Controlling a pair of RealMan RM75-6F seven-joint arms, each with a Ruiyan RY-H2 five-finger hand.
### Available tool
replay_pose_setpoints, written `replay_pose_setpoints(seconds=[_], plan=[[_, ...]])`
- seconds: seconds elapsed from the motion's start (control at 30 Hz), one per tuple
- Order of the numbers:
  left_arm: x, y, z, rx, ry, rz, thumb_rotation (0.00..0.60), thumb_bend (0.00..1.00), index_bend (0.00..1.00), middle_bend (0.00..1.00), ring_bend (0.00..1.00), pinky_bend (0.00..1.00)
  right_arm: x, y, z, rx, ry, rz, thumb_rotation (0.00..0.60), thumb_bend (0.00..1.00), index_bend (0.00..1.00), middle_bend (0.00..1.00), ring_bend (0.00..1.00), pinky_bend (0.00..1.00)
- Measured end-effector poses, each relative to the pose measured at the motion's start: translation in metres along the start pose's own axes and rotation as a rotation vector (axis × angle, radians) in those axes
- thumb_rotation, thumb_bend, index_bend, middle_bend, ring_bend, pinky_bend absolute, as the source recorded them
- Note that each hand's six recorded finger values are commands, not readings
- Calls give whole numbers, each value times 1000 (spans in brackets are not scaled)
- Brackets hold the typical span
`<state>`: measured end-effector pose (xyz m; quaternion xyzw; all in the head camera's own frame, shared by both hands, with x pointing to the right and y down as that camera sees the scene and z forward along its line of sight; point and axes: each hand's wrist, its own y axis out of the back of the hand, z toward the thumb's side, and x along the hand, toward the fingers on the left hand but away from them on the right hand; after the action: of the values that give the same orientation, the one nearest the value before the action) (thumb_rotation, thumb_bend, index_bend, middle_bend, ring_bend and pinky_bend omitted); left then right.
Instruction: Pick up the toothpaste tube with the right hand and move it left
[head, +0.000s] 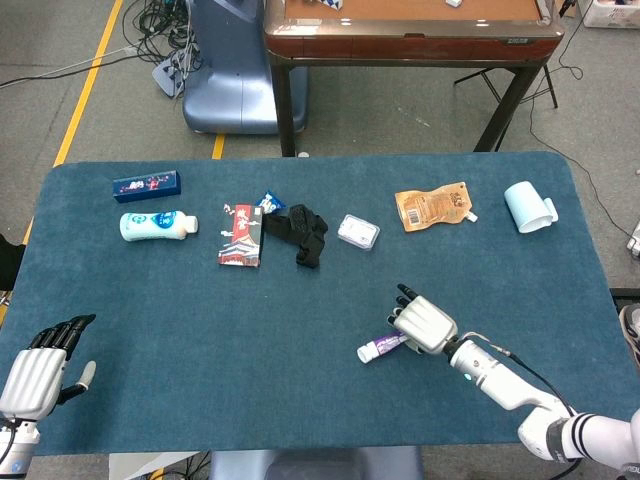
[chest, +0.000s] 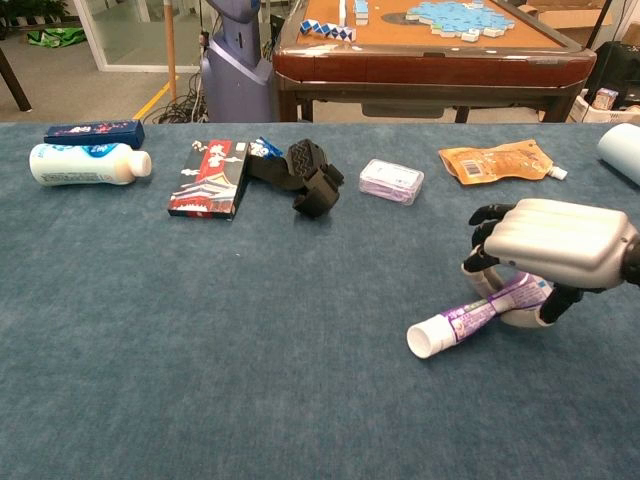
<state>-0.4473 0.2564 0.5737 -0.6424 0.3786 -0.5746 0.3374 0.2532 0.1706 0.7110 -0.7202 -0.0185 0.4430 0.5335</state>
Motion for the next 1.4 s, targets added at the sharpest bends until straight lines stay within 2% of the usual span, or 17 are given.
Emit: replay_pose_setpoints(seconds=[0.23, 0.33, 0.4, 0.67, 1.07, 1.4], plan=[[3, -1, 3, 0, -10, -4, 600, 376, 116, 163, 171, 182, 19, -4, -31, 10, -93, 25, 600, 388, 540, 526, 299, 107], [4, -2, 6, -3, -18, -4, 600, 376, 116, 163, 171, 181, 23, -5, -30, 7, -95, 42, 600, 388, 516, 485, 301, 107], [4, -2, 6, -4, -19, -1, 600, 375, 116, 163, 171, 181, 23, -4, -27, 7, -89, 47, 600, 388, 452, 441, 291, 107], [0, 2, 3, -1, -7, 5, 600, 376, 116, 163, 171, 180, 20, -3, -12, 13, -62, 63, 600, 388, 355, 404, 272, 107], [-4, 2, 1, -4, -1, 5, 600, 376, 116, 163, 169, 180, 17, -9, -7, 32, -54, 78, 600, 390, 358, 420, 272, 107], [-4, 2, 1, -4, -5, 4, 600, 376, 116, 163, 167, 180, 19, -16, -10, 47, -65, 97, 600, 398, 441, 468, 280, 107]])
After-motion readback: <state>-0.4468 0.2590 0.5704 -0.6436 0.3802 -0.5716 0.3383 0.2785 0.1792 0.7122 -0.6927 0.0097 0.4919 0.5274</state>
